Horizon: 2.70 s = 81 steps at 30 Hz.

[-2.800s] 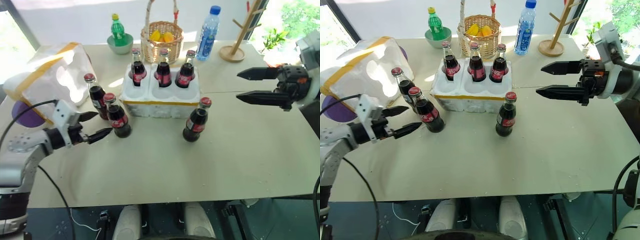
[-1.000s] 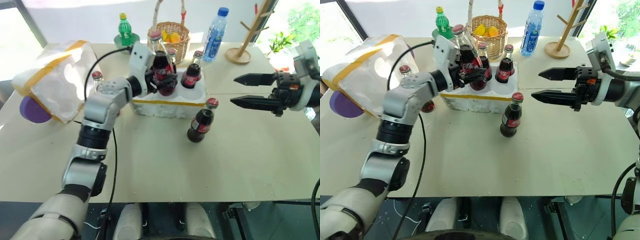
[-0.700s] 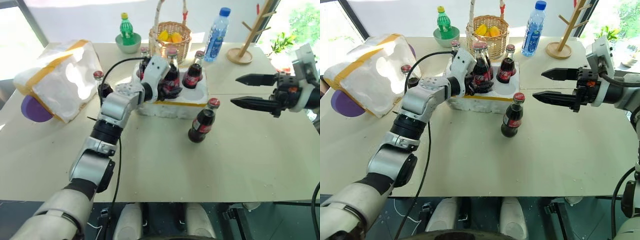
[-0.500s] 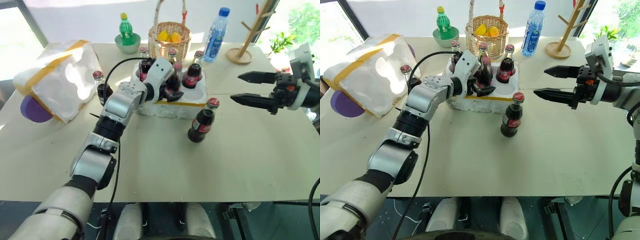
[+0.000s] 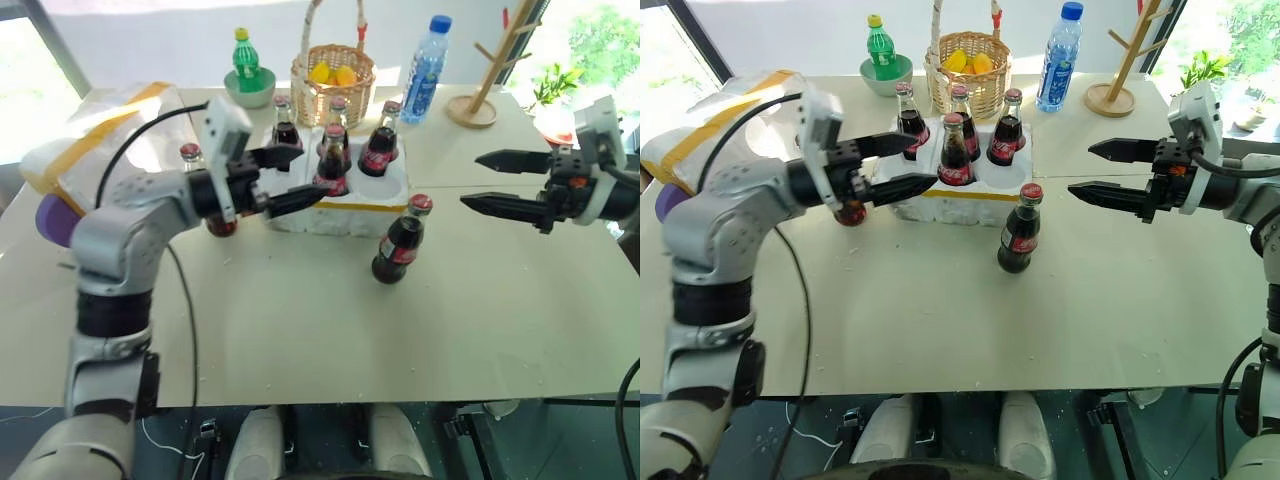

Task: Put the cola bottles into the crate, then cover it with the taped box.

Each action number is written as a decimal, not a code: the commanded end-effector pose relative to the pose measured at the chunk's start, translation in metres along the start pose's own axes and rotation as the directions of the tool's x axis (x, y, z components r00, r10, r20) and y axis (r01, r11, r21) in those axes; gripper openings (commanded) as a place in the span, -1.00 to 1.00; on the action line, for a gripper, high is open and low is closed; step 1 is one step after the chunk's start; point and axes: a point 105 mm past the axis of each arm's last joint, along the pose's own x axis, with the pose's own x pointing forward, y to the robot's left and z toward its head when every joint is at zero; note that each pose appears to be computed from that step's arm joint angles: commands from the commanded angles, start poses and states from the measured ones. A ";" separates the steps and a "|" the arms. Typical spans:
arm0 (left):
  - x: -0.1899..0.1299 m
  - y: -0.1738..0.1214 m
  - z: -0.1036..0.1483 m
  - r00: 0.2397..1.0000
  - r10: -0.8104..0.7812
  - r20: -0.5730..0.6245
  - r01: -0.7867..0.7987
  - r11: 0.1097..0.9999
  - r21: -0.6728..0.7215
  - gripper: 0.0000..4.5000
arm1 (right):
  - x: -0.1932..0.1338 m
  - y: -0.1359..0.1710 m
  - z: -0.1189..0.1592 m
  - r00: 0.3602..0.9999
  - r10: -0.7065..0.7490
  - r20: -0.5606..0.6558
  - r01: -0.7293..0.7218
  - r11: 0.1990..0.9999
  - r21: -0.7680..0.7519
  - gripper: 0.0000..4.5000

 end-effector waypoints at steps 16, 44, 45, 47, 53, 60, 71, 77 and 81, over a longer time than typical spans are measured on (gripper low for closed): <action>-0.081 0.087 -0.057 0.862 0.480 -0.165 -0.474 0.877 0.076 0.98 | 0.008 -0.001 0.011 0.999 0.026 0.024 -0.026 0.999 -0.033 1.00; -0.064 0.072 0.011 0.993 0.114 -0.034 -0.115 0.992 -0.046 0.24 | 0.006 0.008 0.015 0.999 -0.013 0.037 0.013 1.000 -0.017 1.00; -0.062 0.069 0.023 0.997 0.078 -0.012 -0.079 0.996 -0.042 0.24 | 0.006 0.008 0.015 0.999 -0.014 0.037 0.015 1.000 -0.018 1.00; -0.058 0.067 0.038 0.999 0.043 0.015 -0.043 0.998 -0.038 0.24 | 0.006 0.008 0.015 0.999 -0.018 0.035 0.019 1.000 -0.019 1.00; -0.011 0.089 0.061 0.997 0.036 0.075 -0.039 0.999 0.034 0.24 | 0.005 0.009 0.017 0.999 -0.034 0.043 0.035 0.999 -0.021 1.00; 0.043 0.101 0.028 0.999 0.034 -0.016 -0.032 0.996 0.082 0.24 | 0.004 0.012 0.014 0.998 -0.054 0.045 0.054 0.998 -0.014 1.00; 0.059 0.104 -0.041 0.959 0.084 -0.272 -0.035 0.983 0.182 0.24 | 0.002 0.011 0.004 0.995 -0.097 0.039 0.096 0.995 0.004 1.00; 0.067 0.104 -0.040 0.969 0.097 -0.228 -0.066 0.988 0.140 0.97 | 0.000 0.005 -0.003 0.990 -0.139 0.012 0.139 0.990 -0.014 1.00; 0.057 0.106 -0.012 0.988 0.083 -0.131 -0.066 0.989 0.131 0.97 | -0.014 -0.002 -0.006 0.979 -0.202 0.002 0.202 0.979 0.000 1.00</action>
